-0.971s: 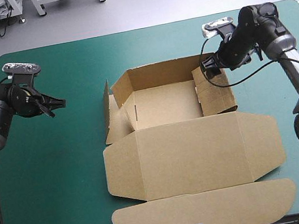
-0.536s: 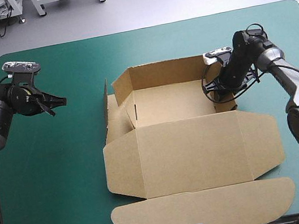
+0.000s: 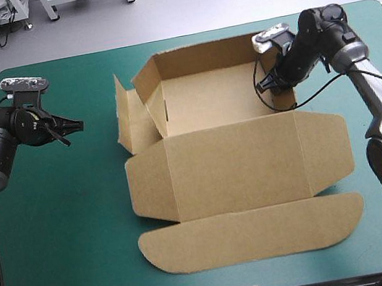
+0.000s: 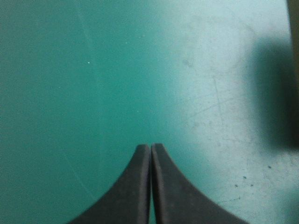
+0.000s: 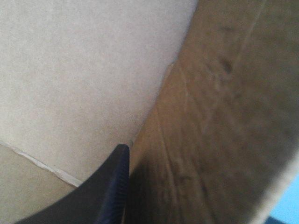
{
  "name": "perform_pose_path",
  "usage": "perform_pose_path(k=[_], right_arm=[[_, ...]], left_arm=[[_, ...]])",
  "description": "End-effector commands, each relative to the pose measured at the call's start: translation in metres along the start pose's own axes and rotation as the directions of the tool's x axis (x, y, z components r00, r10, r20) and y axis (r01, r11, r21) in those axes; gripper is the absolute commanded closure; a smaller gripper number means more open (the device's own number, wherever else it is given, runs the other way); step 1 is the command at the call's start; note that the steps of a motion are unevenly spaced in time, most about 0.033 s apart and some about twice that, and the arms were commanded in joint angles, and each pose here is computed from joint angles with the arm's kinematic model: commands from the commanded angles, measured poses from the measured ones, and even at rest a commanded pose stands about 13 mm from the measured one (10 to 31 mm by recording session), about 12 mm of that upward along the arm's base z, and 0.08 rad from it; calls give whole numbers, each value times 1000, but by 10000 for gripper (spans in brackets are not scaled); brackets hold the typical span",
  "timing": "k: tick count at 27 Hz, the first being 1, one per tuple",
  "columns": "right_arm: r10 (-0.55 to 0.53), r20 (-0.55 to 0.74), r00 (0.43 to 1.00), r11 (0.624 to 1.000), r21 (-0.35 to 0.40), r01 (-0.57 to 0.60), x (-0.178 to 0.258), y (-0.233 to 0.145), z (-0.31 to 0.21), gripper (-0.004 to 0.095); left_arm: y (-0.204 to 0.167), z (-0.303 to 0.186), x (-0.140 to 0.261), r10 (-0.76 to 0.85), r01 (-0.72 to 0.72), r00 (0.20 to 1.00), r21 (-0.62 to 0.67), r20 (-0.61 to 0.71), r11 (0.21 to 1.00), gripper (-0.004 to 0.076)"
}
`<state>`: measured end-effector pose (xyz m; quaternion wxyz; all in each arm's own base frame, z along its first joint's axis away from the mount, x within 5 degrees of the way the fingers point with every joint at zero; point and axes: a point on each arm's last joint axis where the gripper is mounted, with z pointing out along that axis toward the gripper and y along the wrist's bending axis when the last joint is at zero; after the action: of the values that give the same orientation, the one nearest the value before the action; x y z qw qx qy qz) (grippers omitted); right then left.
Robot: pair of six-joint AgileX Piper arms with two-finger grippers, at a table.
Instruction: Fold the box
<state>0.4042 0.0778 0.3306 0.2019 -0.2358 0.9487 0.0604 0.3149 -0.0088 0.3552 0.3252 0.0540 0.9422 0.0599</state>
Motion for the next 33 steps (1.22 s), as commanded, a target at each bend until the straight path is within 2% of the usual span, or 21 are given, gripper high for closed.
perform_pose_path(k=[1, 6, 9, 12, 18, 22, 27, 33], right_arm=[[-35, 228, 973, 998, 52, 24, -7, 13, -92, 928], [-94, 365, 926, 991, 126, 51, 3, 25, -156, 928], [-129, 422, 898, 985, 157, 68, 16, 34, -187, 928], [-170, 472, 865, 979, 184, 92, 29, 44, -215, 928], [-177, 479, 860, 977, 190, 96, 31, 45, -219, 928], [-182, 477, 860, 976, 191, 100, 31, 45, -218, 928], [-187, 476, 859, 975, 194, 105, 31, 45, -218, 928], [-190, 476, 859, 975, 195, 108, 31, 45, -218, 928]], left_arm=[[7, -24, -9, -17, 22, 993, -43, 115, 999, 731], [8, -25, -11, -13, 20, 991, -58, 130, 998, 731], [15, -25, -14, -58, 69, 982, -53, 182, 996, 732], [15, -26, -24, -149, 143, 946, 40, 287, 989, 732], [-6, -33, -36, -113, 6, 909, 259, 401, 966, 731], [-21, -41, -40, -125, -78, 883, 405, 453, 911, 731], [-33, -50, -41, -140, -160, 864, 527, 483, 835, 731], [-48, -66, -39, -189, -258, 848, 696, 496, 670, 731]])
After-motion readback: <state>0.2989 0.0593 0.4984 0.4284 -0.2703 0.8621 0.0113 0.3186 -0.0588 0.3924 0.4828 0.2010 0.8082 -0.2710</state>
